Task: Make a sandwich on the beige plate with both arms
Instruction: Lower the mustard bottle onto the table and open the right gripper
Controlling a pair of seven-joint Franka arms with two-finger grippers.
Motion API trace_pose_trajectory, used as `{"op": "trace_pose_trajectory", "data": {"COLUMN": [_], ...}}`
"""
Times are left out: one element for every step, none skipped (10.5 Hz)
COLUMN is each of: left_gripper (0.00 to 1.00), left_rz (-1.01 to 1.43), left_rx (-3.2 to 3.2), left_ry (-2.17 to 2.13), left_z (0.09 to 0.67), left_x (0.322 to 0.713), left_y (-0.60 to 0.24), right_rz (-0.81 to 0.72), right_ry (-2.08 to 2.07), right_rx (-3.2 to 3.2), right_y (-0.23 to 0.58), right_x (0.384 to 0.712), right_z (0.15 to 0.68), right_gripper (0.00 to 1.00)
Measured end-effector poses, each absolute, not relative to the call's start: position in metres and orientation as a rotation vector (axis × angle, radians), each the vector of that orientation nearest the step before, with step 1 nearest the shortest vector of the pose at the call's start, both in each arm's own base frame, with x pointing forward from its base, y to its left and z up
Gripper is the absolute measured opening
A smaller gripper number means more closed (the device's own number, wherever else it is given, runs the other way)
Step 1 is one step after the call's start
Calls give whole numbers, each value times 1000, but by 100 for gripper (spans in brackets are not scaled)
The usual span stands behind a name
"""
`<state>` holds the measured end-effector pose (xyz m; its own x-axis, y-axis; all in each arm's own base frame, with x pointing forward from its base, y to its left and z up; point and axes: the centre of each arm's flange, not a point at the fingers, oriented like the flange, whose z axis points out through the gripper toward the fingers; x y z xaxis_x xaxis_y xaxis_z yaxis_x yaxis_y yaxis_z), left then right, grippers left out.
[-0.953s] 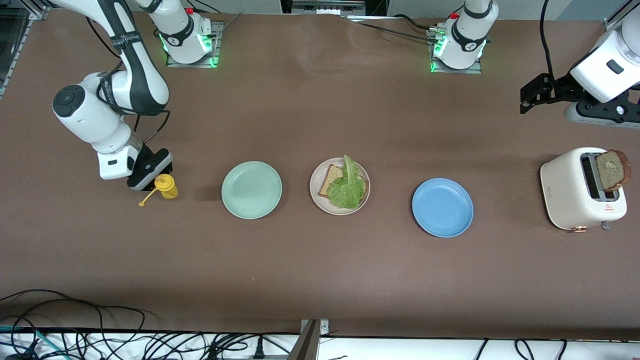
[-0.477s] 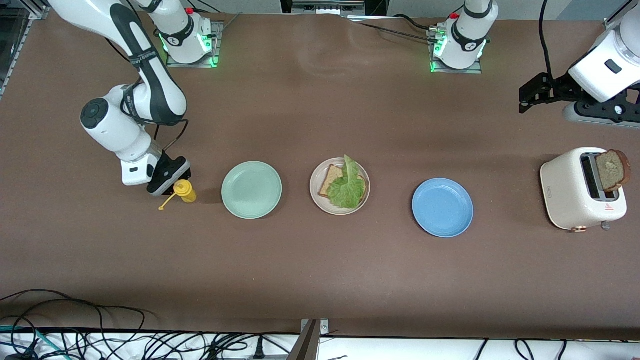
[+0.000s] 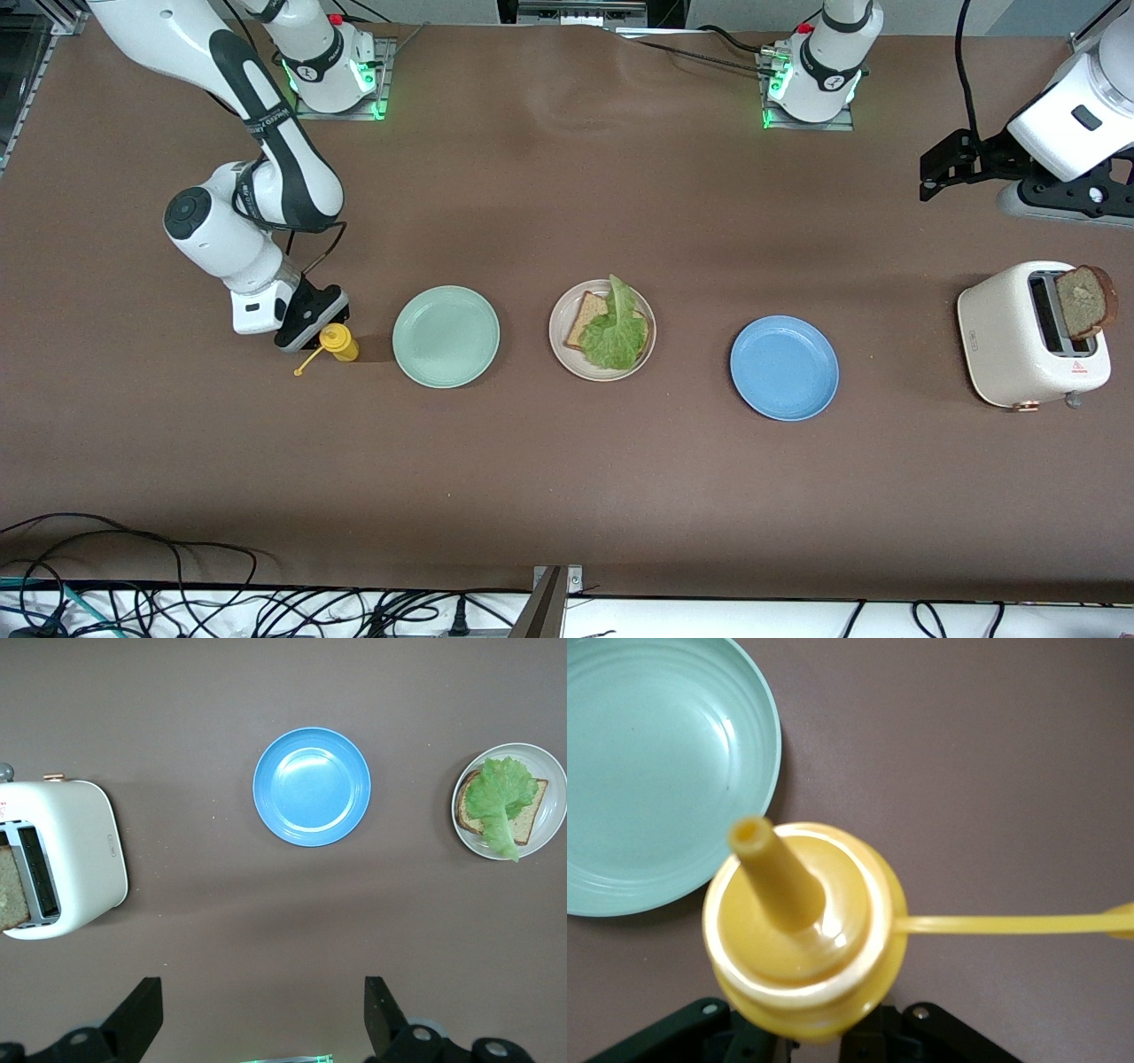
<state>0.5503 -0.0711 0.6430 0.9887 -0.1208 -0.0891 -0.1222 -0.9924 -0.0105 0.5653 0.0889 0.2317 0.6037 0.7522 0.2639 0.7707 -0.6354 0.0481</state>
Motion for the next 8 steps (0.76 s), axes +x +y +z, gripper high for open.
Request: {"op": "trace_pose_trajectory", "data": {"left_gripper": [100, 100, 100, 100, 100, 100, 100, 100], "left_rz": [138, 138, 138, 138, 138, 138, 138, 138], "left_rx": [-3117, -3117, -3117, -3117, -3117, -3117, -3117, -3117], "left_ry": [190, 190, 191, 190, 190, 190, 191, 190], "left_z": [643, 643, 643, 643, 643, 643, 643, 643], "left_x": [550, 550, 550, 550, 550, 550, 550, 550], "left_y": [-71, -71, -71, -71, -71, -71, -71, -71], "right_rz": [-401, -400, -402, -406, -409, -412, -415, -418], "right_ry": [-1305, -1302, -1301, -1301, -1301, -1300, -1298, -1291], "right_rx": [-2750, -2751, -2752, -2752, -2752, -2752, -2753, -2756], "right_y": [88, 87, 87, 87, 88, 88, 87, 84], "right_x": [566, 566, 566, 567, 567, 568, 569, 570], "right_z": [231, 230, 230, 231, 232, 233, 233, 236], "right_gripper": [16, 17, 29, 42, 53, 65, 81, 95]}}
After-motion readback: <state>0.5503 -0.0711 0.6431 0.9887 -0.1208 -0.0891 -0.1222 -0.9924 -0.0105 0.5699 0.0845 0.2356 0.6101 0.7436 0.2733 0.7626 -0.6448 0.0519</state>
